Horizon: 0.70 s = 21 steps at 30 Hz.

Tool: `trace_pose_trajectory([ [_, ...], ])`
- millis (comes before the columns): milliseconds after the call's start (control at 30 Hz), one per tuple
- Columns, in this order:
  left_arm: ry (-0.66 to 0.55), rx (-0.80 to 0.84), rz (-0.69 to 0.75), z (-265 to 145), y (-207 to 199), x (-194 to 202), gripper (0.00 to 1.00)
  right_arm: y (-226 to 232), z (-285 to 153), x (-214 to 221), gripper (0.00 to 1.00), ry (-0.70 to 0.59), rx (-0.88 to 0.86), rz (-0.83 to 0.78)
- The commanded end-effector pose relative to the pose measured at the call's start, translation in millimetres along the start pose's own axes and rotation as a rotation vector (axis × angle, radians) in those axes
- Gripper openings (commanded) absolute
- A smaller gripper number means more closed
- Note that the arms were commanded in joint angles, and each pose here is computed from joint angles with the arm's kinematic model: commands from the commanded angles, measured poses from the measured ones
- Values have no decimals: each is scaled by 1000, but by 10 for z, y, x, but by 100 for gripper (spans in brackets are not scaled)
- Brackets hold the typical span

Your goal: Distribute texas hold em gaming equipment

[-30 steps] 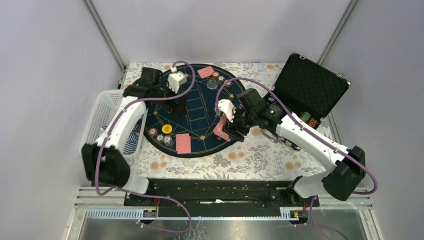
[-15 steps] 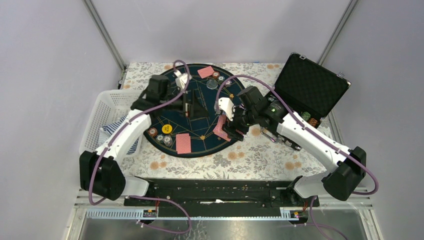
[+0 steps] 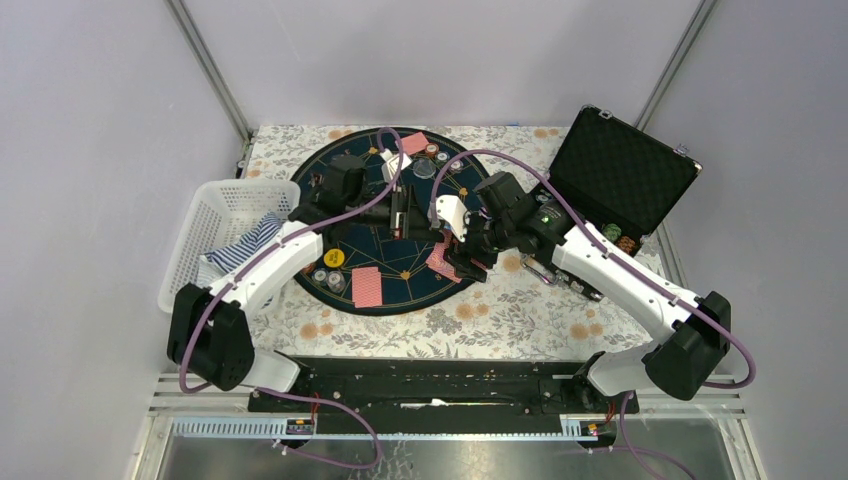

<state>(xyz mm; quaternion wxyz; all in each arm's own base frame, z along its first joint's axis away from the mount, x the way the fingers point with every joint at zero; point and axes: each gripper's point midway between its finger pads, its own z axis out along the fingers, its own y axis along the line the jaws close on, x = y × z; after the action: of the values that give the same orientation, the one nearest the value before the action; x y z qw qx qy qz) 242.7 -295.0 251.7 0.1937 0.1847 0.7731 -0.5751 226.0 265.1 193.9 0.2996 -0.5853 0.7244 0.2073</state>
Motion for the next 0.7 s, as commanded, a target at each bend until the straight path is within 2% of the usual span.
trace_pose_trajectory([
  [0, 2, 34, 34, 55, -49, -1, 77, -16, -82, -267, 1, -74, 11, -36],
  [433, 35, -30, 77, 7, 37, 96, 37, -27, -125, -291, 1, -86, 28, -35],
  [667, 19, -62, 84, -76, 84, 64, 33, -13, -128, -271, 1, -85, 26, -35],
])
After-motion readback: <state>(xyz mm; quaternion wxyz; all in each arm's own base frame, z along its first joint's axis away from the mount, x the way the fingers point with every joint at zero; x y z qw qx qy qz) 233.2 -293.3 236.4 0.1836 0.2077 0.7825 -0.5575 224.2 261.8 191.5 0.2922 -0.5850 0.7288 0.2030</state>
